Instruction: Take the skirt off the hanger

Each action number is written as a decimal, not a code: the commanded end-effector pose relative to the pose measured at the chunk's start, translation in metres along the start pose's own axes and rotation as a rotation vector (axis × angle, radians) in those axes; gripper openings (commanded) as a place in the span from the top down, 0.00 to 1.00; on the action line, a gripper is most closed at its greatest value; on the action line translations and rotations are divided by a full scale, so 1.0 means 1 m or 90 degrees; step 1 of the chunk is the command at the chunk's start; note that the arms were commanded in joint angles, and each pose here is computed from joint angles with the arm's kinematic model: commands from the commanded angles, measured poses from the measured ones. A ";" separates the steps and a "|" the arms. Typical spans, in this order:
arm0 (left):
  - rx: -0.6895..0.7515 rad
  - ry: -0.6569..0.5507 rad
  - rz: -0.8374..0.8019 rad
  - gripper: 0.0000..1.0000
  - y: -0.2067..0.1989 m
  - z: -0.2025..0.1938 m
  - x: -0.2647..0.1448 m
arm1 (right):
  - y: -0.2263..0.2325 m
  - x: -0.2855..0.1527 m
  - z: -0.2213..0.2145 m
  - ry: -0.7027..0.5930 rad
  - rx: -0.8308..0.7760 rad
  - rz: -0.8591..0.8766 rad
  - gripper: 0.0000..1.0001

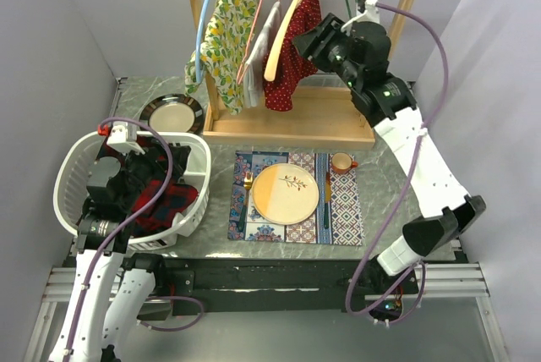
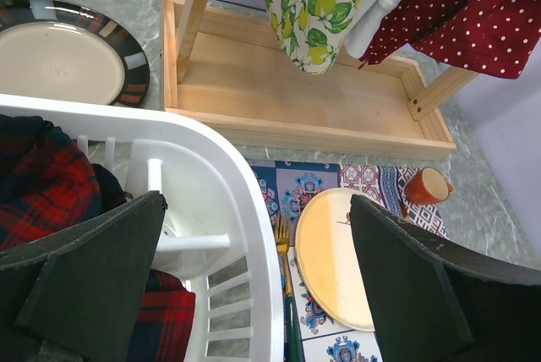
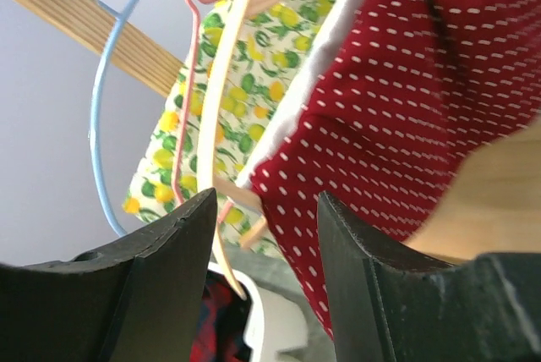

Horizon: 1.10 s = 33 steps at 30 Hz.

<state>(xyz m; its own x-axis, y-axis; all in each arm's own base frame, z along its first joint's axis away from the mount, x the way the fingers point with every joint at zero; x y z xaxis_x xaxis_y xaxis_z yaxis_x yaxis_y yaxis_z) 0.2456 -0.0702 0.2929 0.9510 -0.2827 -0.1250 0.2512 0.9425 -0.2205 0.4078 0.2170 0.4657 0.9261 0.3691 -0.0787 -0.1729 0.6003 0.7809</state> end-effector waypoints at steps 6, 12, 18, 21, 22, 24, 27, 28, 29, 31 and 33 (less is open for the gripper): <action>0.013 -0.030 -0.016 0.03 -0.005 0.010 -0.002 | 0.038 0.031 0.004 -0.027 0.049 0.105 0.40; 0.016 -0.030 -0.016 0.03 -0.004 0.010 -0.001 | 0.047 0.055 -0.008 0.002 0.046 0.143 0.43; 0.020 -0.030 -0.011 0.03 -0.003 0.009 -0.001 | 0.058 0.062 -0.004 -0.002 0.031 0.173 0.68; 0.021 -0.034 -0.010 0.03 -0.003 0.010 -0.002 | 0.064 0.059 0.000 -0.012 0.037 0.192 0.50; 0.021 -0.034 -0.010 0.03 -0.003 0.010 -0.002 | 0.064 0.059 0.000 -0.012 0.040 0.194 0.47; 0.022 -0.037 -0.011 0.03 -0.003 0.012 -0.003 | 0.062 0.063 -0.002 -0.013 0.045 0.192 0.45; 0.022 -0.036 -0.010 0.03 -0.003 0.011 -0.003 | 0.053 0.072 -0.010 -0.002 0.036 0.177 0.49; 0.021 -0.035 -0.010 0.03 -0.003 0.010 -0.002 | 0.052 0.073 -0.012 0.003 0.036 0.176 0.49; 0.022 -0.035 -0.011 0.03 -0.003 0.010 -0.002 | 0.050 0.076 -0.015 0.008 0.039 0.174 0.49; 0.021 -0.031 -0.010 0.03 -0.002 0.009 0.000 | 0.049 0.078 -0.018 0.012 0.040 0.174 0.50; 0.020 -0.028 -0.008 0.03 -0.002 0.009 0.000 | 0.053 0.078 -0.014 0.009 0.042 0.180 0.62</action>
<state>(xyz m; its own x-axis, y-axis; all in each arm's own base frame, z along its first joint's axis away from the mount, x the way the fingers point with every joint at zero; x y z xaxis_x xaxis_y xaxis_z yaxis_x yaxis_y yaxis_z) 0.2439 -0.0701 0.2966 0.9531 -0.2828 -0.1075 0.2553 0.9424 -0.2162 0.4654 0.2832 0.4691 0.8528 0.5177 0.0680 -0.3437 0.4586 0.8195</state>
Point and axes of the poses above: each gripper's point midway between its finger pads, its own x axis out along the fingers, its own y axis along the line the jaws close on, z = x × y, the point moved 1 cm from there along -x, back along the fingers, and after that the axes turned 12 degrees about x, right-handed, at the moved point
